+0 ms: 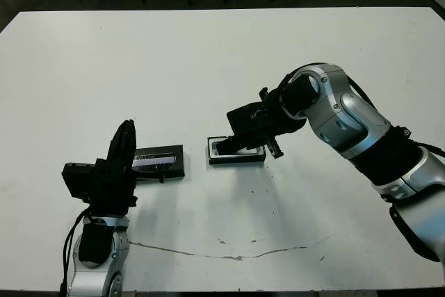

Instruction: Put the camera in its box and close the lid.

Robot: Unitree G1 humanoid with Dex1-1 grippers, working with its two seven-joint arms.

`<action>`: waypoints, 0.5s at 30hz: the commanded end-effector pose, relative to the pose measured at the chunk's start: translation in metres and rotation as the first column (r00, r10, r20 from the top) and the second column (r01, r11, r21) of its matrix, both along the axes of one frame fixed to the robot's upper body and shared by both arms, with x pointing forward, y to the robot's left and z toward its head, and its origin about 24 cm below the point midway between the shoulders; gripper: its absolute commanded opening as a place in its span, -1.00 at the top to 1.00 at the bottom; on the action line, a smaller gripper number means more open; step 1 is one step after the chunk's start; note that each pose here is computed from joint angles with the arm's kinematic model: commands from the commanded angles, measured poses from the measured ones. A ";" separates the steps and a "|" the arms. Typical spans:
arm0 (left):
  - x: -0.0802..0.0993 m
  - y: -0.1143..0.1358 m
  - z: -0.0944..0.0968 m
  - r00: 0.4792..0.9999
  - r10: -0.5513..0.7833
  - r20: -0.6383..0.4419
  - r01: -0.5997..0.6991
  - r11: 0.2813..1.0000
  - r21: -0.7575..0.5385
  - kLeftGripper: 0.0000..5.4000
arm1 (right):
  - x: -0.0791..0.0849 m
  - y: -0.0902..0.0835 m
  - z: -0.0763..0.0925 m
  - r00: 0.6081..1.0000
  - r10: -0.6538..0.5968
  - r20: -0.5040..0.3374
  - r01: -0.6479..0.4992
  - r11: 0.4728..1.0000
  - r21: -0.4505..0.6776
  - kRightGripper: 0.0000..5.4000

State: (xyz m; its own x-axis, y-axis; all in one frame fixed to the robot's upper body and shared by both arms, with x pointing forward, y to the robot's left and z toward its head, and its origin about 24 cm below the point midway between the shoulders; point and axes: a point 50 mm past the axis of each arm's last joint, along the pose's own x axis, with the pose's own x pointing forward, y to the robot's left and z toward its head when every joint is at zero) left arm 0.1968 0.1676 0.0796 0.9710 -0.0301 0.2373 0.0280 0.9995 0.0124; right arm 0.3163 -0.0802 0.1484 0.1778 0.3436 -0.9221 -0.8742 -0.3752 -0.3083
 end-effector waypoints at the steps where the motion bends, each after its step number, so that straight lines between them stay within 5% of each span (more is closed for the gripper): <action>1: -0.006 0.002 -0.010 0.999 0.016 -0.047 -0.016 1.000 -0.007 1.00 | -0.007 0.000 -0.020 0.996 0.006 -0.090 -0.008 1.000 -0.026 0.74; 15: -0.007 0.001 -0.010 0.998 0.035 -0.059 -0.035 0.999 -0.009 1.00 | -0.014 0.011 -0.037 0.990 0.050 -0.132 -0.054 0.998 -0.023 0.74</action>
